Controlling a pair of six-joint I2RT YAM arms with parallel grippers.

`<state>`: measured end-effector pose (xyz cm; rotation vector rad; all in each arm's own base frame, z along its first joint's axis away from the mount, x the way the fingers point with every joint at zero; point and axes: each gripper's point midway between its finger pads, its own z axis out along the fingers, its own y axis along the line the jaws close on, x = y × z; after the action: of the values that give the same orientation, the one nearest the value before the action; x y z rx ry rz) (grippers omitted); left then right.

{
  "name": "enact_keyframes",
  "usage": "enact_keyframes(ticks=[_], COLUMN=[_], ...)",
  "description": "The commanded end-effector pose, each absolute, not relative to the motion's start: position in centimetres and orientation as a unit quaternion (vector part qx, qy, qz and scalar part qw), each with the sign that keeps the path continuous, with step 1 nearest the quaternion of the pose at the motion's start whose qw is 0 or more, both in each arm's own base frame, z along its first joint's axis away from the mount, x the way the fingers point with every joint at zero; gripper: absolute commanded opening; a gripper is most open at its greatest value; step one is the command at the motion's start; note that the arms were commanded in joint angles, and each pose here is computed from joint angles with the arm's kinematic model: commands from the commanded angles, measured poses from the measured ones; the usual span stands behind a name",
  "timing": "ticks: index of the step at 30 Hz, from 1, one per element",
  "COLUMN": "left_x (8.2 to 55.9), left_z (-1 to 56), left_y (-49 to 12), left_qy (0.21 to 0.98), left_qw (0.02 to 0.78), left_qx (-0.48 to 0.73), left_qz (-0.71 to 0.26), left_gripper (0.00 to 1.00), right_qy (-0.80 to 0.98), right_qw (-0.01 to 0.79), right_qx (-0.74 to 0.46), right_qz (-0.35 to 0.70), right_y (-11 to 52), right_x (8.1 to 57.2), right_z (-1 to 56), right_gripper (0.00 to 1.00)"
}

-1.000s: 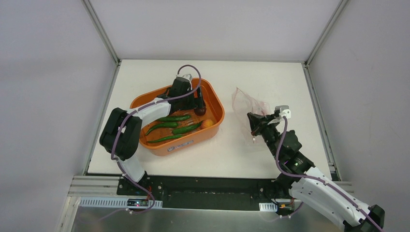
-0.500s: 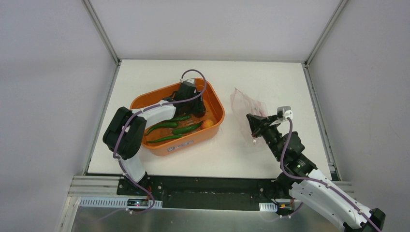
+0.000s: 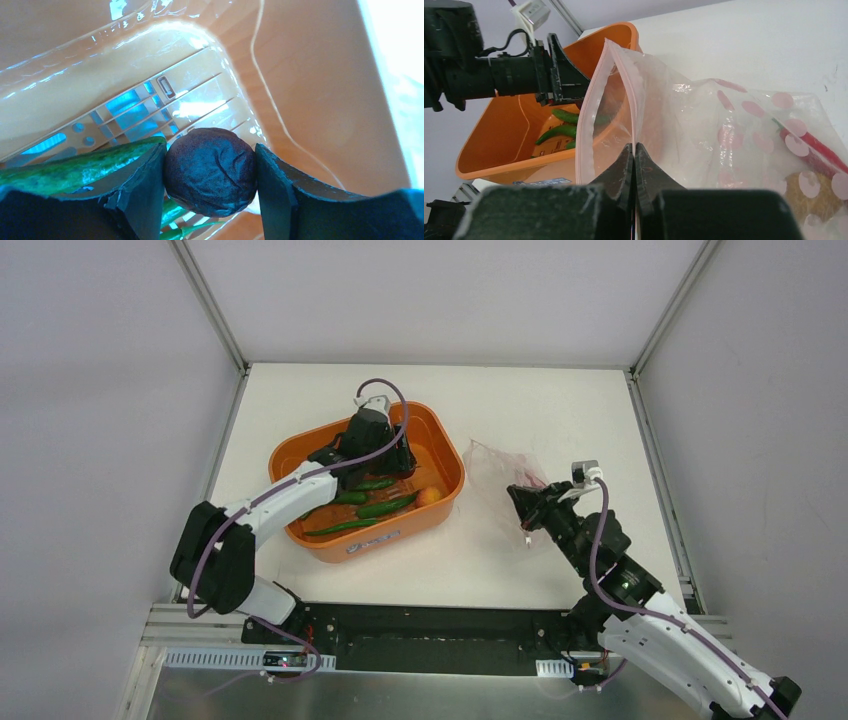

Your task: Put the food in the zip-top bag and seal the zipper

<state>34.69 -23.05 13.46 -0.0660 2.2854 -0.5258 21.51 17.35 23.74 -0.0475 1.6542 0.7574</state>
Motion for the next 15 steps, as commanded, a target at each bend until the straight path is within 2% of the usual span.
enact_keyframes(ticks=[1,9,15], left_x=[33.4,31.5,29.3], left_z=[15.6,18.7,24.0], left_y=[-22.2,-21.3,-22.9], left_qy=[0.891,0.877,0.851], left_qw=[0.409,0.433,0.457], left_qx=[-0.015,-0.012,0.031], left_qz=[-0.195,-0.207,-0.257], left_gripper=[0.32,0.33,0.34], right_qy=[0.716,0.749,0.761], right_qw=[0.604,0.561,0.540], right_qx=[0.016,0.019,0.029], right_qz=[0.349,0.353,0.358], right_y=[17.0,17.7,18.1], right_x=[21.3,20.8,20.6], right_z=[25.5,24.3,23.6], right_gripper=[0.00,0.00,0.00])
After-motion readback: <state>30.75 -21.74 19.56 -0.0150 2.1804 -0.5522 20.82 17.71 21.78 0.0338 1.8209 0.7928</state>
